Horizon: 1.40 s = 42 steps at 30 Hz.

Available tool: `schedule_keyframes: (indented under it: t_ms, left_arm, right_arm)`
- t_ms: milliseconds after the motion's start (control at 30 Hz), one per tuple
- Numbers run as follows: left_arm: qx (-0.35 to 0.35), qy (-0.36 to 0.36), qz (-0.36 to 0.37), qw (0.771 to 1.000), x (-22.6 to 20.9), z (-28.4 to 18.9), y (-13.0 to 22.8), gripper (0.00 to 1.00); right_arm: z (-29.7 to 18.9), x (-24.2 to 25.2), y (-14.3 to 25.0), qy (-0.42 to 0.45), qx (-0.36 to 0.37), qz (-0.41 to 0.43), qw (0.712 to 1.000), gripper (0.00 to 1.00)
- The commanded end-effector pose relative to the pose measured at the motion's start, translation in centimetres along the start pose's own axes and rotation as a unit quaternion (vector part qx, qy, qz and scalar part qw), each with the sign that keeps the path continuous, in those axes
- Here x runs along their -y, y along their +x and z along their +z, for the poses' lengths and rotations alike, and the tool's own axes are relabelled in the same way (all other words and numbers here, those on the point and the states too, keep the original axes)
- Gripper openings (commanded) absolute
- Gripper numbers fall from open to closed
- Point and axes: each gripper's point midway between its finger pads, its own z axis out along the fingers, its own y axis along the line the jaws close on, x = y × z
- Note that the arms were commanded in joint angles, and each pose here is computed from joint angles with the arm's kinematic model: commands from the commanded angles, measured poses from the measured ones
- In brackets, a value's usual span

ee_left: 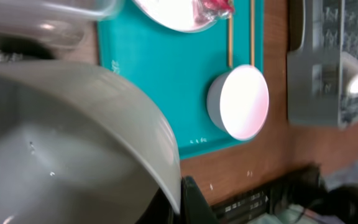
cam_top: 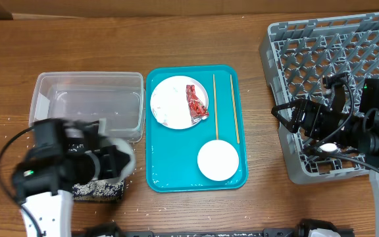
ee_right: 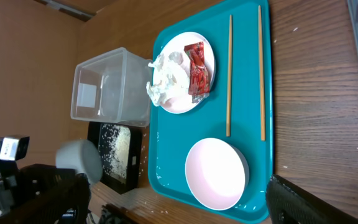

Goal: Sort waste into correct bins and load items into the dishwasher
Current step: 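Set the empty bowl back on the teal tray with the left gripper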

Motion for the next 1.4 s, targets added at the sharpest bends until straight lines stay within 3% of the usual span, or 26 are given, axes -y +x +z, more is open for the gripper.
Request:
schedule_keyframes:
  t_ms: [0, 167, 300, 500, 567, 633, 733, 833, 1033, 1133, 1367]
  left_arm:
    - [-0.012, -0.065, 0.025, 0.998, 2.1, 2.0, -0.1, 0.04]
    - [-0.010, -0.159, 0.069, 0.985, 3.6, 5.9, -0.1, 0.04]
    - [-0.038, -0.184, 0.110, 0.976, 5.4, 10.8, 0.7, 0.04]
    - [-0.095, -0.236, 0.090, 0.963, 3.7, 16.8, 2.2, 0.07]
    - [-0.112, -0.228, 0.086, 0.963, 3.9, 17.7, 2.7, 0.13]
    - [-0.121, -0.208, 0.082, 0.967, 4.6, 18.0, 3.0, 0.26]
    - [-0.125, -0.192, 0.081, 0.970, 5.9, 17.5, 2.6, 0.33]
    - [-0.113, -0.205, 0.092, 0.968, 7.1, 15.6, 1.1, 0.47]
    - [-0.005, -0.245, 0.114, 0.963, 8.1, 12.3, -5.9, 0.72]
    - [0.023, -0.247, 0.112, 0.962, 6.3, 13.5, -9.5, 0.72]
    - [-0.007, -0.251, 0.100, 0.963, 3.3, 19.0, -11.0, 0.70]
  right_arm:
    - [-0.4, -0.6, -0.5, -0.004, 0.009, -0.011, 1.000, 0.92]
    - [-0.4, -0.7, -0.6, -0.005, 0.012, -0.014, 1.000, 0.92]
    - [-0.4, -0.7, -0.6, -0.005, 0.012, -0.014, 1.000, 0.92]
    - [-0.4, -0.7, -0.6, -0.005, 0.012, -0.014, 1.000, 0.92]
    - [-0.4, -0.7, -0.6, -0.004, 0.012, -0.014, 1.000, 0.92]
    - [-0.4, -0.7, -0.6, -0.004, 0.012, -0.014, 1.000, 0.92]
    - [-0.4, -0.7, -0.6, -0.004, 0.012, -0.014, 1.000, 0.92]
    - [-0.4, -0.7, -0.6, -0.004, 0.012, -0.014, 1.000, 0.93]
    - [-0.4, -0.7, -0.6, -0.004, 0.012, -0.014, 1.000, 0.93]
    - [-0.4, -0.7, -0.6, -0.004, 0.013, -0.014, 1.000, 0.93]
    - [-0.4, -0.7, -0.8, -0.005, 0.015, -0.016, 1.000, 0.93]
